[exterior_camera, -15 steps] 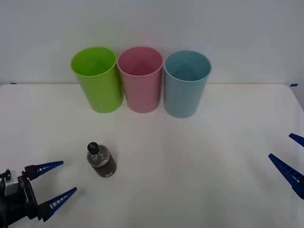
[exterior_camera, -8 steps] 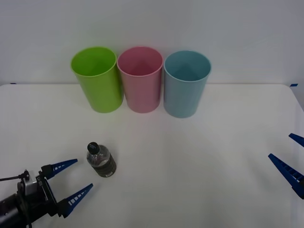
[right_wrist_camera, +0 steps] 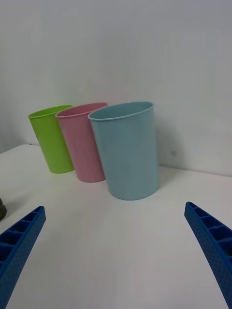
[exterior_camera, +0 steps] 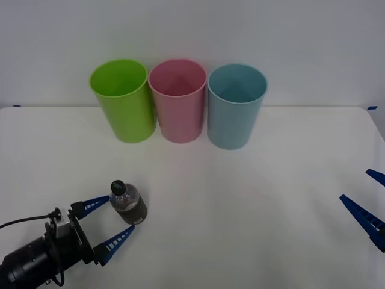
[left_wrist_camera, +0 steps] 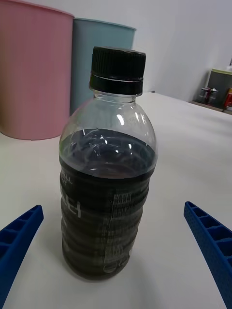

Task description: Grasp the object on the table and drop it into the matching bin: aluminum can to the light blue bin, PET bottle to the pink bin.

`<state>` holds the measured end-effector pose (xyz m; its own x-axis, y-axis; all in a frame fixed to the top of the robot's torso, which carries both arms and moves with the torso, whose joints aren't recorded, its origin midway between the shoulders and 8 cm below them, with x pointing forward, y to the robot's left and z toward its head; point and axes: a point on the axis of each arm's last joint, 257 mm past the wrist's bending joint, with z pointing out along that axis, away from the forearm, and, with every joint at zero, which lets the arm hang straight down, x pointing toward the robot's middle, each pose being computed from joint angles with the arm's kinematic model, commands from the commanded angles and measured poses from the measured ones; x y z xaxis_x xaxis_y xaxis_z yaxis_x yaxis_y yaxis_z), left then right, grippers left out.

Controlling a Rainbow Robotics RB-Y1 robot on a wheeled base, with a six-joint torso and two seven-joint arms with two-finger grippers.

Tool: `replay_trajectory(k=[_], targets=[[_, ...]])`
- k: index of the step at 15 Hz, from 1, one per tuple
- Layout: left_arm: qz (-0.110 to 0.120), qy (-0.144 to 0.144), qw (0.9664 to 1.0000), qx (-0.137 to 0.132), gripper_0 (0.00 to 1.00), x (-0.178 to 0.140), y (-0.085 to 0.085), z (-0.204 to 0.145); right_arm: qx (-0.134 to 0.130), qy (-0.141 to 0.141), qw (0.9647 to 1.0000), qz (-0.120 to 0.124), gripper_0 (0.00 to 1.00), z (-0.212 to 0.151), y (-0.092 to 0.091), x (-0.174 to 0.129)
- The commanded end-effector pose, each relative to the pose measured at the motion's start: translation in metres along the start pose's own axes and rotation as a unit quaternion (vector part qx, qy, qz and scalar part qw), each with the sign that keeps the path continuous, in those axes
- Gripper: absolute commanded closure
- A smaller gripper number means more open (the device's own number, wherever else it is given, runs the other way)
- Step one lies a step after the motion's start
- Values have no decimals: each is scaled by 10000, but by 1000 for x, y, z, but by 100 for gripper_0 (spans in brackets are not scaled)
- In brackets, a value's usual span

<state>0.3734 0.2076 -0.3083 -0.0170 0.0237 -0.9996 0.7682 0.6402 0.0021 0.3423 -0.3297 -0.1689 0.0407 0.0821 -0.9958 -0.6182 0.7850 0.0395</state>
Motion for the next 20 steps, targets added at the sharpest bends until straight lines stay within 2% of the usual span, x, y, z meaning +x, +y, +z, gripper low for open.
replay_trajectory(k=[1, 8, 14, 15, 16, 17, 18, 20], targets=[[21, -21, 10000, -34, 0, 1, -1, 15, 0, 0, 10000, 0, 0, 0, 0, 0], [62, -88, 9999, -110, 0, 0, -5, 45, 0, 0, 10000, 0, 0, 0, 0, 0], [93, -98, 9998, -115, 0, -2, -4, 52, 0, 0, 10000, 0, 0, 0, 0, 0], [85, -102, 9999, -107, 20, -2, -4, 52, 0, 0, 10000, 0, 0, 0, 0, 0], [76, -106, 9999, -105, 62, -3, -4, 53, 0, 0, 10000, 0, 0, 0, 0, 0], [77, -106, 9999, -113, 89, -3, -3, 52, 0, 0, 10000, 0, 0, 0, 0, 0], [77, -106, 9999, -113, 100, -3, -3, 52, 0, 0, 10000, 0, 0, 0, 0, 0], [84, -109, 9998, -125, 100, -3, -2, 52, 0, 0, 10000, 0, 0, 0, 0, 0]])
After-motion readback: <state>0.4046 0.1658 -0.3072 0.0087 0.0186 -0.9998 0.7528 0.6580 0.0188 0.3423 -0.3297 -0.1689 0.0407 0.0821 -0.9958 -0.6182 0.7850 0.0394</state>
